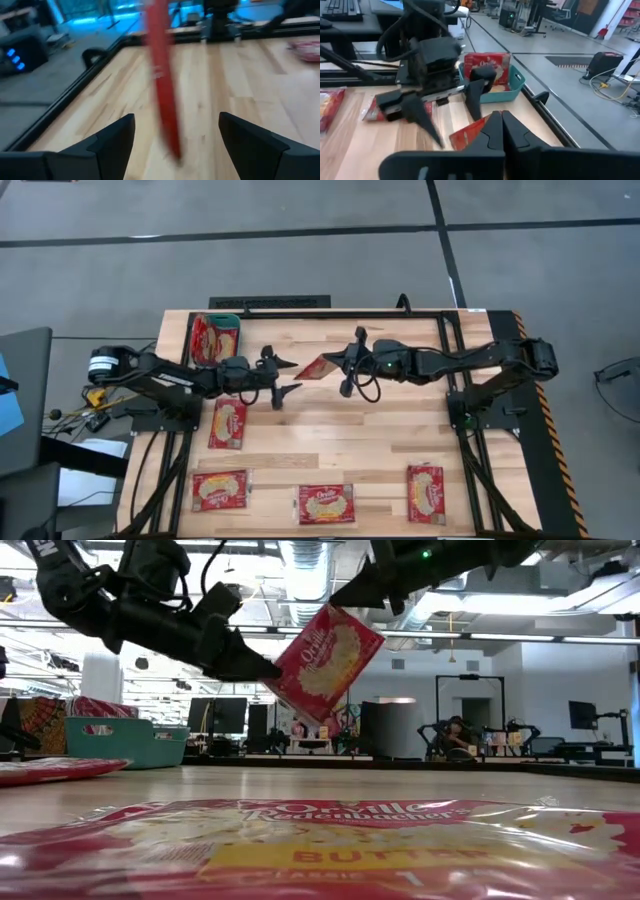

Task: Sort popcorn bags into baskets
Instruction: Put the red popcorn bag in the blue bin

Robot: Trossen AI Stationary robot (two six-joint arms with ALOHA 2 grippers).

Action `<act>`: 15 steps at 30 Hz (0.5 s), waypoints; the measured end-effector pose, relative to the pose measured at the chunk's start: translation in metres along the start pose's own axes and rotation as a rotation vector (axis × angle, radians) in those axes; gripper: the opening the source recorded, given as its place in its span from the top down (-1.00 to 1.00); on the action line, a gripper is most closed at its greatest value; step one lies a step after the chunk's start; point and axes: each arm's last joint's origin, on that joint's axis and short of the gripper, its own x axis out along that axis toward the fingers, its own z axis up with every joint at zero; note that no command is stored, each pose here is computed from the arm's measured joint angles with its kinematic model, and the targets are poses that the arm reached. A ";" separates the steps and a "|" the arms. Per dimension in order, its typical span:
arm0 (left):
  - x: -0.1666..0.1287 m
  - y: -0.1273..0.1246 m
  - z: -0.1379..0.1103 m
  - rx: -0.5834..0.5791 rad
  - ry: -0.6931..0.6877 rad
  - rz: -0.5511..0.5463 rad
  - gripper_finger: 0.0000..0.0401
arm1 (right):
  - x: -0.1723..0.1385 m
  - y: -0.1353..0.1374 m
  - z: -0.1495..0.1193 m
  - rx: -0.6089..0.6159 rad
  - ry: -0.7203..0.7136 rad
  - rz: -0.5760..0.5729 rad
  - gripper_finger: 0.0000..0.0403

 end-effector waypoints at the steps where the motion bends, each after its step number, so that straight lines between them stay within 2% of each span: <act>1: 0.002 -0.002 0.002 0.014 -0.007 -0.015 -0.39 | 0.000 -0.001 0.002 0.004 -0.008 -0.004 1.00; 5: 0.006 -0.007 0.008 0.062 -0.027 -0.053 -0.39 | 0.001 -0.006 0.006 0.016 -0.020 -0.018 1.00; 9: 0.008 -0.005 0.013 0.063 -0.032 0.043 -0.29 | 0.002 -0.007 0.008 0.016 -0.031 -0.022 1.00; 12: 0.007 -0.003 0.014 0.040 -0.028 0.108 -0.01 | 0.001 -0.006 0.007 0.014 -0.025 -0.019 1.00; 15: 0.008 -0.001 0.014 0.027 -0.025 0.122 0.47 | 0.001 -0.006 0.007 0.013 -0.025 -0.018 1.00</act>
